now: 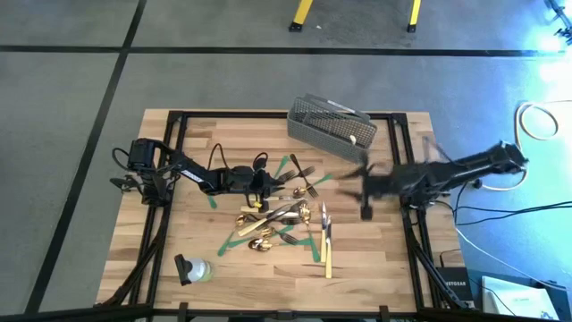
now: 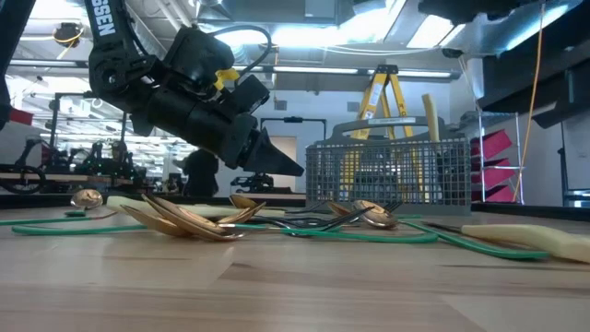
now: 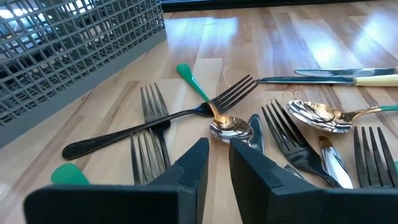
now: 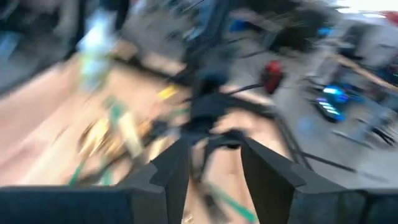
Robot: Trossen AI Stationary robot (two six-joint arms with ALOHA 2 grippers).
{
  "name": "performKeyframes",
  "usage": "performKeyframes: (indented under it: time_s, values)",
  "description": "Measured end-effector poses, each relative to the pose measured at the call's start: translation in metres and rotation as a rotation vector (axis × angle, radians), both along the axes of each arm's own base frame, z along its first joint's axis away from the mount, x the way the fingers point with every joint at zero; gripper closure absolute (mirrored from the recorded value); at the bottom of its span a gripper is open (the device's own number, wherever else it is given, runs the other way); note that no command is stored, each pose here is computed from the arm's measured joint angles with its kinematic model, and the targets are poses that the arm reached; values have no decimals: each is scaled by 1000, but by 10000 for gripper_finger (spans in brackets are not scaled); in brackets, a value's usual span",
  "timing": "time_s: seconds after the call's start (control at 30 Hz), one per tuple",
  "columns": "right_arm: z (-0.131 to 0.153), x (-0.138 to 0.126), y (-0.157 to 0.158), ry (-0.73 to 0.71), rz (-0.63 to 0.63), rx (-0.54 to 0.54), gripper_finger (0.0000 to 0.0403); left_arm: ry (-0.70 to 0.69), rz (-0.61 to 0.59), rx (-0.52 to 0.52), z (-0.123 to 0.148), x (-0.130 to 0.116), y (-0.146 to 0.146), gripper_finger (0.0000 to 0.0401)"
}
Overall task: Sort silverware
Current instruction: Put the yellow knife into the gray organizer
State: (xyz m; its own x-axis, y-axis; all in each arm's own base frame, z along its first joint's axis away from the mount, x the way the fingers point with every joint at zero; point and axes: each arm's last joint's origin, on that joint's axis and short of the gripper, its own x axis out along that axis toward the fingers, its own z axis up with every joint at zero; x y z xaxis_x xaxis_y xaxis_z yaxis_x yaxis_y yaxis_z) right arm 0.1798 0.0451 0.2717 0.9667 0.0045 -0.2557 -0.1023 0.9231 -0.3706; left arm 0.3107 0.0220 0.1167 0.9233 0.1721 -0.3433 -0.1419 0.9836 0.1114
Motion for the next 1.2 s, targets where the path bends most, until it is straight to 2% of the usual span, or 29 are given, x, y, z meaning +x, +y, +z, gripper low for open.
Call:
performKeyframes:
  time_s: [0.23, 0.4, 0.6, 0.7, 0.8, 1.0, 1.2]
  values:
    - [-25, 43, 57, 319, 241, -198, 275, -2, 3, -8, 0, 0, 0, 352]
    - [-15, 71, 103, 508, 369, -321, 282, -2, 3, -8, 0, 0, 0, 352]
    - [-28, 94, 146, 893, 517, -553, 291, -3, 4, -12, 0, 0, 0, 352]
    - [-42, 102, 156, 1041, 580, -588, 291, -3, 4, -12, 0, 0, 0, 352]
    - [-49, 105, 165, 1054, 632, -608, 290, 0, 3, -11, 0, 0, 0, 352]
    - [-61, 97, 187, 997, 831, -791, 295, 1, 2, -8, 0, 0, 0, 352]
    - [-76, 100, 193, 1010, 886, -830, 297, 0, 4, -6, 0, 0, 0, 352]
